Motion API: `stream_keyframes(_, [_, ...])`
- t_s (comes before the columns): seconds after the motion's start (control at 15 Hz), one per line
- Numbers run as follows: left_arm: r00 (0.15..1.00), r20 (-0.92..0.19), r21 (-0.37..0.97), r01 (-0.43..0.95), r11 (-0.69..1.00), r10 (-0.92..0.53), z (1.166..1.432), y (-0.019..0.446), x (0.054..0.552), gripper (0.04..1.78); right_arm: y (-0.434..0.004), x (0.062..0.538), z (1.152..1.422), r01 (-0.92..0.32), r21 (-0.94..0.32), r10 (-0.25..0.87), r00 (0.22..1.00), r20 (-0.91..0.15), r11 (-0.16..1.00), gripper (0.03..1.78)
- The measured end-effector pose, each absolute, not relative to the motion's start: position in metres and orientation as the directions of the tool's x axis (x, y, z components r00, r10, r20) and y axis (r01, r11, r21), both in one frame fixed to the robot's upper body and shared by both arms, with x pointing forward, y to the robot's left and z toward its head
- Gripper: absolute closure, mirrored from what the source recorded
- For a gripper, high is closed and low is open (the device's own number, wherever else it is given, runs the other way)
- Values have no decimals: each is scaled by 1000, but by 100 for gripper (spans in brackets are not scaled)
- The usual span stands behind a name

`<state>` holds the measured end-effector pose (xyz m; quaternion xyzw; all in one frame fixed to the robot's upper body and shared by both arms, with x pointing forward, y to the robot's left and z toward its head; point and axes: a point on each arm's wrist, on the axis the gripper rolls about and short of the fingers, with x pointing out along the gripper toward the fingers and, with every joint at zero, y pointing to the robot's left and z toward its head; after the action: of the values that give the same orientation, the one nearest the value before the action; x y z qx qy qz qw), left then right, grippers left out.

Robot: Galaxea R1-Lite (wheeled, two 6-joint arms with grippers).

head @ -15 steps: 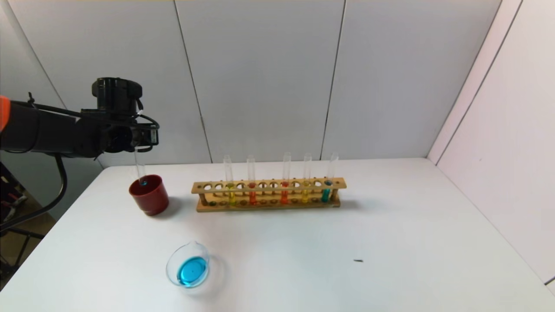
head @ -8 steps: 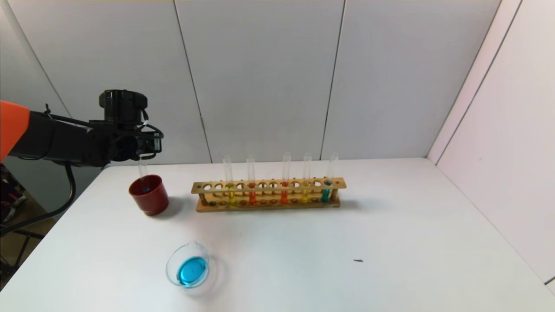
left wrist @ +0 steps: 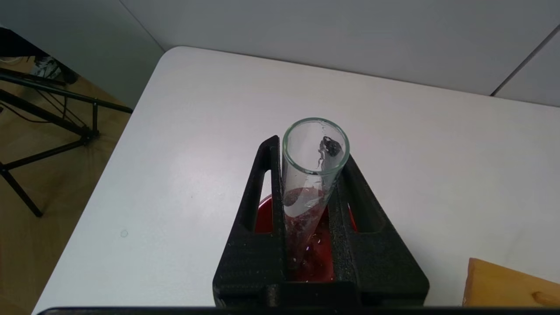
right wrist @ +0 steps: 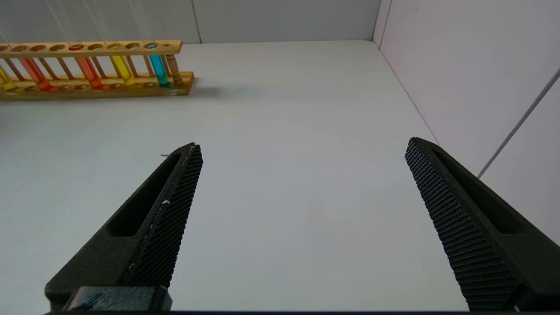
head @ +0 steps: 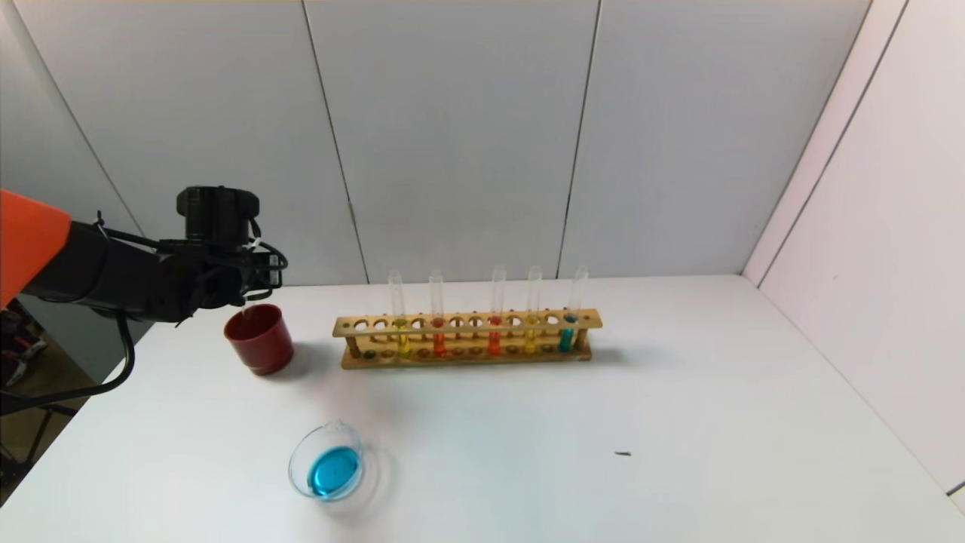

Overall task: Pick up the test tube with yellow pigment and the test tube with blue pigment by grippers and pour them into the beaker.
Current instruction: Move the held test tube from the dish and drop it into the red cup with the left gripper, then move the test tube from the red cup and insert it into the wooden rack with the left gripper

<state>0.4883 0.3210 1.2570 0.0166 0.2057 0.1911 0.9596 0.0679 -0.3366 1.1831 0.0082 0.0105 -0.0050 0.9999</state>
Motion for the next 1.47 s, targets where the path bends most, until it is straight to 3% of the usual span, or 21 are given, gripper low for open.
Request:
stream_keyframes(0.27, [847, -384, 107, -353, 929, 366, 1251, 320, 480, 130, -337, 68, 1183, 10, 17, -9, 1000, -21, 1000, 11])
stream_keyframes(0.6, [859, -368, 102, -344, 934, 356, 1254, 316, 473, 52, -337, 68, 1183, 10, 17, -9, 1000, -21, 1000, 11])
stream_keyframes(0.87, [882, -342, 96, -309, 946, 323, 1271, 304, 453, 12, -337, 68, 1183, 10, 17, -9, 1000, -21, 1000, 11])
stream_keyframes(1.47, [945, -305, 35, -115, 993, 120, 1296, 234, 356, 7, -337, 68, 1183, 9, 17, -9, 1000, -21, 1000, 11])
